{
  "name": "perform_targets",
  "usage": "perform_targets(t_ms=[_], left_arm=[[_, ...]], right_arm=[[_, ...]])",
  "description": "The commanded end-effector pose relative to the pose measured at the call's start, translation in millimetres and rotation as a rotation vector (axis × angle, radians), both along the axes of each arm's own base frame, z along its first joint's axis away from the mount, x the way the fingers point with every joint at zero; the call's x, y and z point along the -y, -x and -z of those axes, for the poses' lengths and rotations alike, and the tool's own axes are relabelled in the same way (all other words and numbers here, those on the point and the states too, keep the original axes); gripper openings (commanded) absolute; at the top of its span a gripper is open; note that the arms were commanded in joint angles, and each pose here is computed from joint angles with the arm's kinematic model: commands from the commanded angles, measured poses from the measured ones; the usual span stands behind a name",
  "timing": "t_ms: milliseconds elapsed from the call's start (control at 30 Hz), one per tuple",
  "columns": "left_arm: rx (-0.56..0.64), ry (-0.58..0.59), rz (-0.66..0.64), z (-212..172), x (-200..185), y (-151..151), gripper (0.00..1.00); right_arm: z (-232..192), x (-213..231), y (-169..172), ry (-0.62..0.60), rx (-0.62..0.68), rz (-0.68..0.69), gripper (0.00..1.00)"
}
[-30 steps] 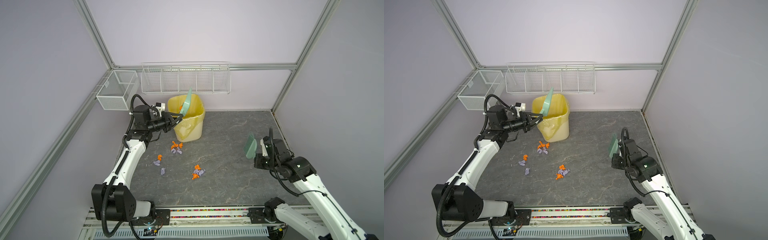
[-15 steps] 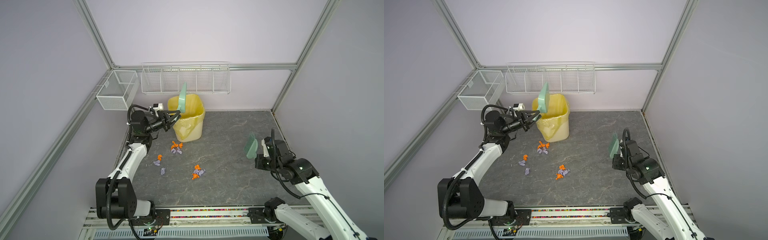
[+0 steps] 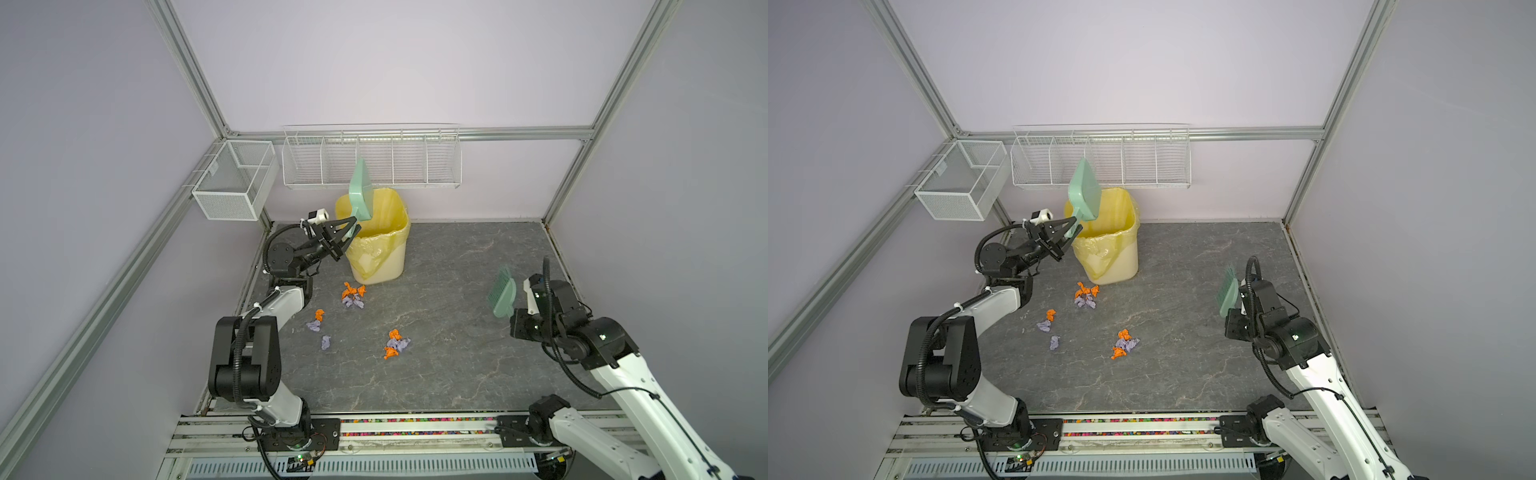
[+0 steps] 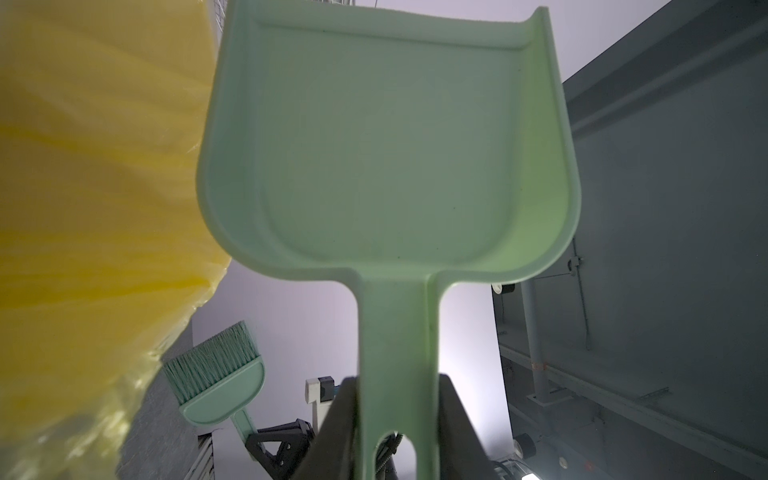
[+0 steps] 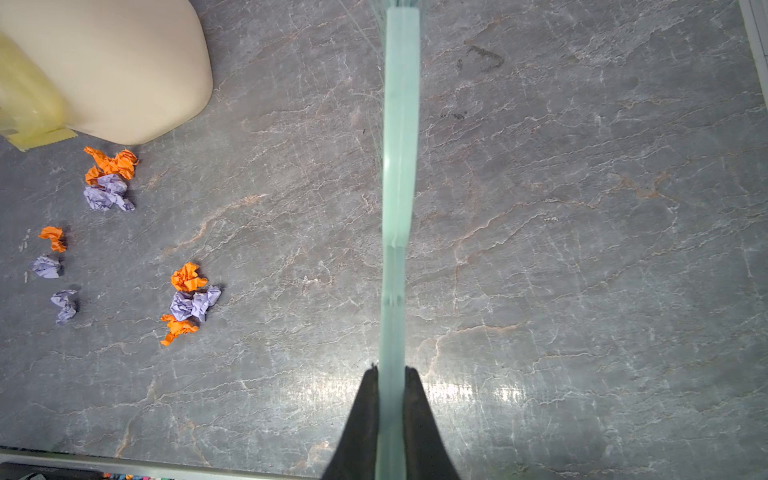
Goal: Sweep away the paper scraps from the table
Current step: 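Tilt the dustpan over the yellow bin with the left gripper to empty it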
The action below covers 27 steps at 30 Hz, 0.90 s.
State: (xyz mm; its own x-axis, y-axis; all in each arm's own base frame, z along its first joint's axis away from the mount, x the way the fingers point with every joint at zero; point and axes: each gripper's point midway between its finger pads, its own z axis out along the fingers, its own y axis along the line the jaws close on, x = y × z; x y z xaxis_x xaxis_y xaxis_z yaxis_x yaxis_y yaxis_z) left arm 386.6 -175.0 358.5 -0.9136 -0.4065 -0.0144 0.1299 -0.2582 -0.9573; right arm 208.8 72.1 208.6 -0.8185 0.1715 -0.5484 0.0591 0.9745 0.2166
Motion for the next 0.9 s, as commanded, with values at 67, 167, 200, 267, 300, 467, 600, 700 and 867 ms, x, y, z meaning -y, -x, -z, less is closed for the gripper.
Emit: perform_targets(t_ms=[67,167,200,267,300,467,600,700,867], left_arm=[[-0.006,0.085,0.072,-29,-4,20,0.00],[-0.005,0.083,0.076,-30,-3,22,0.00],[-0.004,0.079,0.080,-30,-3,24,0.00],[-0.004,0.076,0.081,-29,-3,26,0.00],[-0.008,0.079,0.076,-27,-3,26,0.00],[0.006,0.070,0.077,-28,-3,35,0.00],[0.013,0.070,0.068,-29,-4,38,0.00],[0.022,0.069,0.061,-32,-4,39,0.00],[0.035,0.030,0.055,-33,-1,44,0.00]], right_arm=[[-11,2,0,-0.018,0.029,0.016,0.07],[-11,1,0,-0.024,0.029,0.019,0.07],[-11,1,0,-0.026,0.031,0.017,0.07],[-11,1,0,-0.023,0.028,0.015,0.07],[-10,1,0,-0.020,0.025,0.017,0.07],[-11,-4,-2,-0.045,0.030,0.003,0.07],[-12,-8,-4,-0.063,0.034,-0.004,0.07],[-12,-14,-6,-0.087,0.038,-0.017,0.07],[-14,-20,-7,-0.110,0.044,-0.038,0.07]])
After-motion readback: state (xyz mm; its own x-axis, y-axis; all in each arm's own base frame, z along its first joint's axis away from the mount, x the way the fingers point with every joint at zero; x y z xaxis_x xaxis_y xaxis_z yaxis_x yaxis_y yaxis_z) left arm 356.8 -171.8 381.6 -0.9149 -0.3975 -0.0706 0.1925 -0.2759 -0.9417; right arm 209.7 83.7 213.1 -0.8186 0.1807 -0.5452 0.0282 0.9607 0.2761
